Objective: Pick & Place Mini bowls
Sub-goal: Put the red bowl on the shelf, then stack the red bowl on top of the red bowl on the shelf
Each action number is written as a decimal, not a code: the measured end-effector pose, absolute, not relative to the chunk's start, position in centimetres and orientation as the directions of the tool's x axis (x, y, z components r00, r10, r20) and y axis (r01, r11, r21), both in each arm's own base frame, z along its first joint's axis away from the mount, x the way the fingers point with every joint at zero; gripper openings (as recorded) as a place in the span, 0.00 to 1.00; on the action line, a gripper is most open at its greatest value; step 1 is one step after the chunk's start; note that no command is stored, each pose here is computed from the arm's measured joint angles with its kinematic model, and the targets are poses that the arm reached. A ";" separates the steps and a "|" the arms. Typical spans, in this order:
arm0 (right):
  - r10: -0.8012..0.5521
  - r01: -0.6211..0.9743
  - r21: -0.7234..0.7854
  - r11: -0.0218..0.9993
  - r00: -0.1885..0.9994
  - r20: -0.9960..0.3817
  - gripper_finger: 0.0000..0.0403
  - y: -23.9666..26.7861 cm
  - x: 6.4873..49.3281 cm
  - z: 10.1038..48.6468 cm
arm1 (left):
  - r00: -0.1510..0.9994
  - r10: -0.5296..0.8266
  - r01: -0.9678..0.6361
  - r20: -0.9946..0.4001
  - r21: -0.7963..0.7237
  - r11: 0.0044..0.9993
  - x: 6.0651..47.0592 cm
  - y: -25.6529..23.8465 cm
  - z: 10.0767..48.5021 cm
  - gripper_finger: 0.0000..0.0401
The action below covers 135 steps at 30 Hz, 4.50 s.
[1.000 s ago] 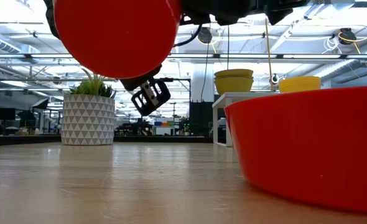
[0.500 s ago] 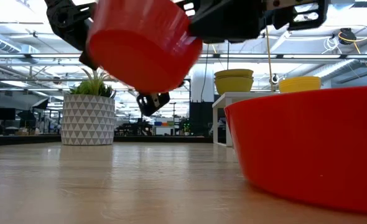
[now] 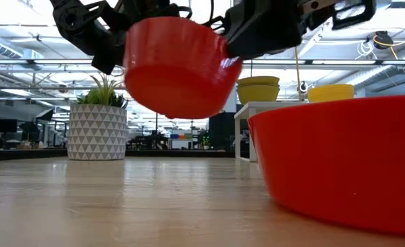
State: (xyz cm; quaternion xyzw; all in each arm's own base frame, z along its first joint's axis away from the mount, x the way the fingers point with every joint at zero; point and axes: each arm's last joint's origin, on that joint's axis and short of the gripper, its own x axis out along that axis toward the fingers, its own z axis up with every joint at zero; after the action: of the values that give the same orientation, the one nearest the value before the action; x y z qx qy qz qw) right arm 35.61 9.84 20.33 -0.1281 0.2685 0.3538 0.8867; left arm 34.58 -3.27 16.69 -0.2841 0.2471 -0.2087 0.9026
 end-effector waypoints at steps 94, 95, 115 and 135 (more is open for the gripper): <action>0.063 0.077 0.161 0.984 0.696 -0.716 0.22 2.7 23.0 31.5 | 0.660 -0.642 0.234 -0.390 -0.706 0.669 33.3 -3.3 16.7 0.72; 0.083 0.033 0.151 0.988 0.709 -0.700 0.22 3.4 23.1 31.3 | 0.633 -0.671 0.254 -0.386 -0.716 0.651 33.2 -4.3 16.7 0.71; 0.202 -0.268 -0.046 0.962 0.817 -0.539 0.28 6.7 23.9 30.8 | 0.279 -0.852 -0.286 -0.442 -0.886 0.366 27.6 -18.4 16.1 0.44; 0.099 -0.294 -0.307 0.905 0.848 -0.521 0.31 5.7 24.2 30.9 | 0.610 -0.573 -0.416 -0.547 -0.837 0.356 24.8 -22.7 15.9 0.43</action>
State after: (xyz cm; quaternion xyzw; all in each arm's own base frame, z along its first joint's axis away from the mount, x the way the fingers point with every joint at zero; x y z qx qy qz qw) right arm 24.22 5.67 30.95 -0.1911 0.2551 0.1044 0.9421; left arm 24.79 -22.72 15.85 -0.5645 0.4382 -0.0563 0.6972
